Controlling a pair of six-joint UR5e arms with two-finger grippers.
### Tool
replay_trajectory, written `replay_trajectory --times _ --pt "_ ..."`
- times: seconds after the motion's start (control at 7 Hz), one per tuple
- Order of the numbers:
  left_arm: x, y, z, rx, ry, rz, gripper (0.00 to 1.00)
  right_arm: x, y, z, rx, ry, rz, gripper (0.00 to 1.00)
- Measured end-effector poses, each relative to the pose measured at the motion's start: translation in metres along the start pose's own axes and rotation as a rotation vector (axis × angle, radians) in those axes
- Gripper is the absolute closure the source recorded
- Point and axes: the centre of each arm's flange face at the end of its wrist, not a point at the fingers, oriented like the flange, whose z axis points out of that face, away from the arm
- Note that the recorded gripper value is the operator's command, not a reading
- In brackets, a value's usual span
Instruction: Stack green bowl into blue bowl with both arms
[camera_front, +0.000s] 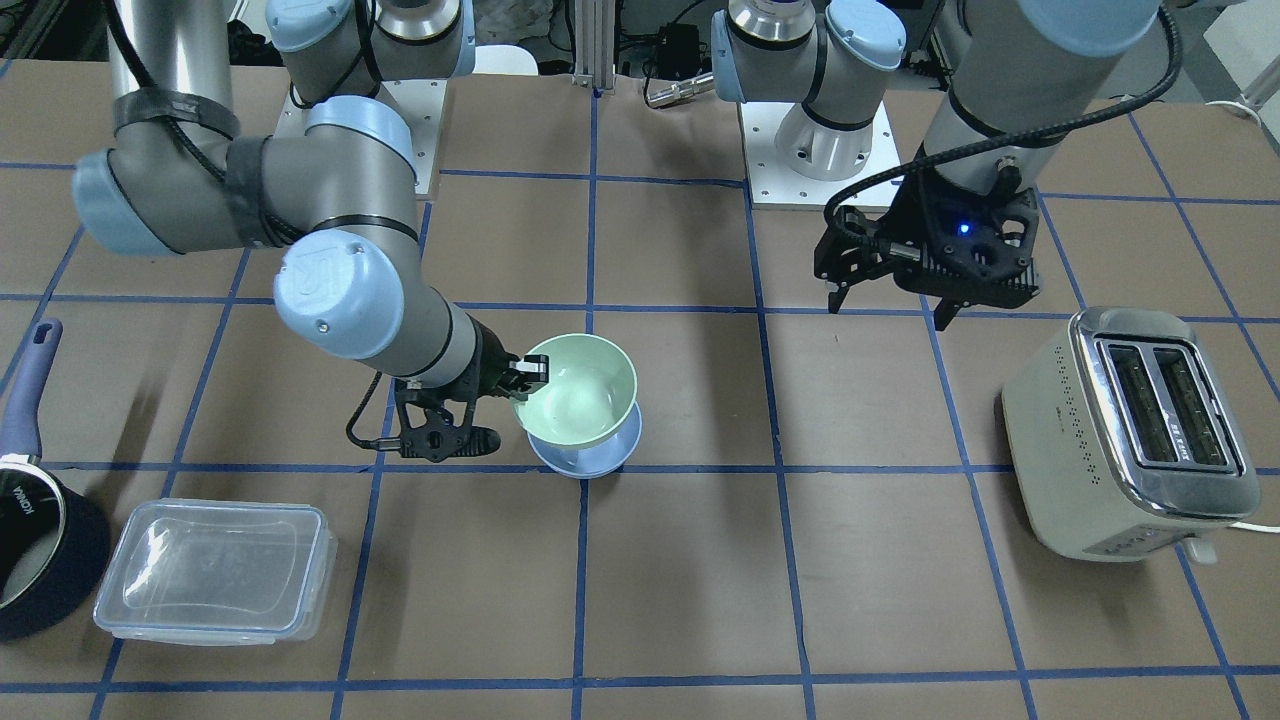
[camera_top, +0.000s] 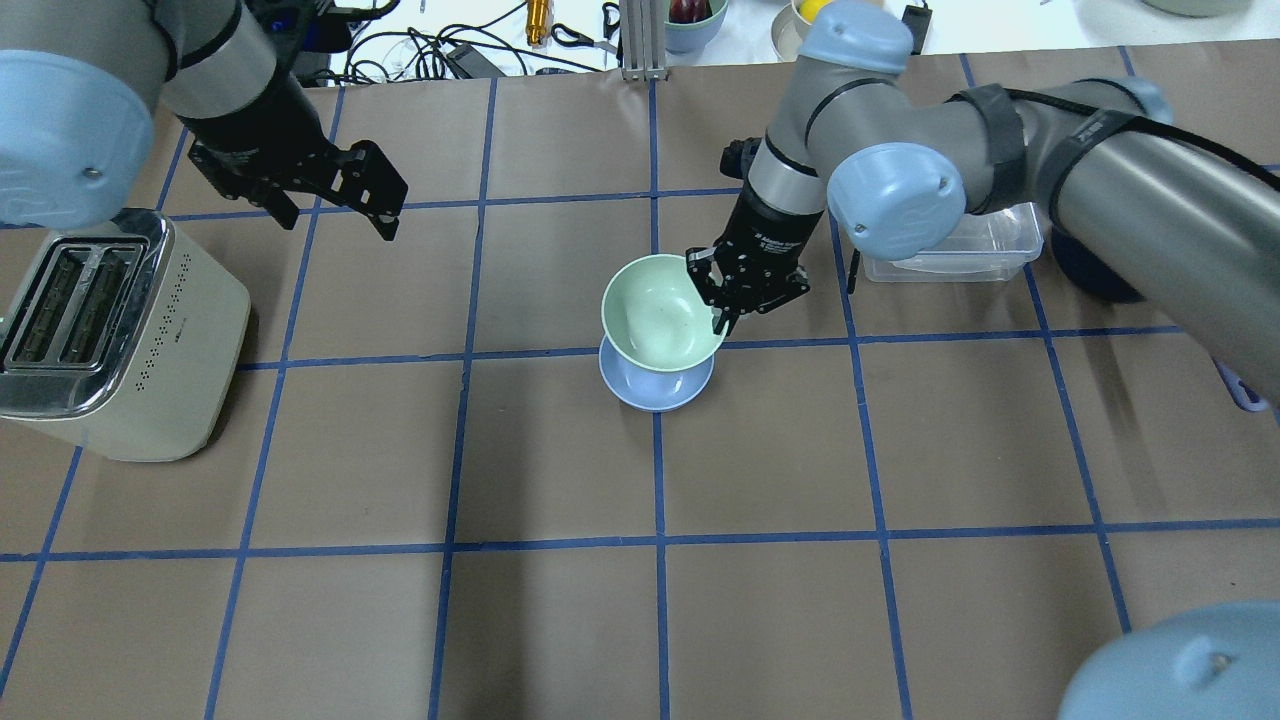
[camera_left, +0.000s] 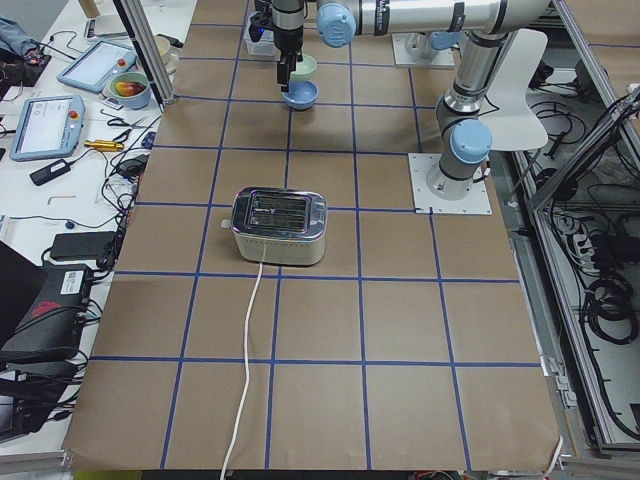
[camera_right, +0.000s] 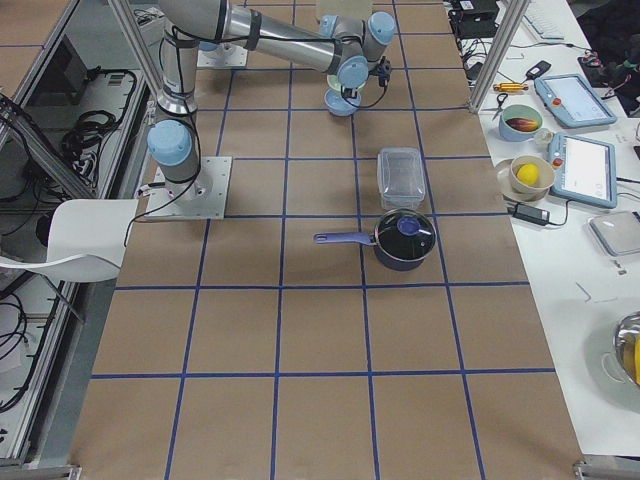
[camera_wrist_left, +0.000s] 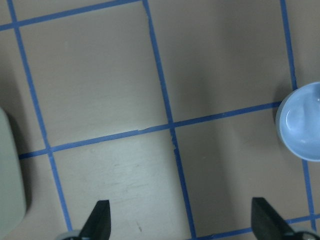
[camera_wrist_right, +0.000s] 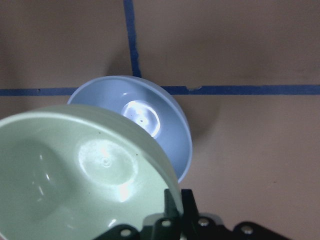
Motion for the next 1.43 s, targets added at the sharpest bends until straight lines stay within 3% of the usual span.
replay_trajectory --times 0.14,0.29,0.43,0.86,1.14,1.43 --pt "-0.002 0.004 -0.008 0.009 -0.003 -0.026 0.00 -0.005 -0.001 0.015 -0.018 0.007 0.004 1.00" --pt "0.000 0.006 -0.012 0.018 -0.002 -0.072 0.00 -0.005 -0.001 0.026 -0.032 0.014 0.008 0.09" --pt "0.001 0.004 -0.012 0.021 0.000 -0.104 0.00 -0.004 -0.002 0.031 -0.024 0.017 0.005 0.00" --pt "0.002 -0.004 -0.006 0.047 0.001 -0.111 0.00 0.006 -0.015 0.010 0.090 0.050 -0.007 0.00" --pt "0.001 0.002 -0.013 0.057 -0.010 -0.076 0.00 0.053 -0.012 -0.063 0.148 0.087 0.052 0.00" --pt "0.002 0.007 -0.022 0.066 -0.019 -0.052 0.00 0.107 0.016 -0.132 0.174 0.151 0.066 0.00"
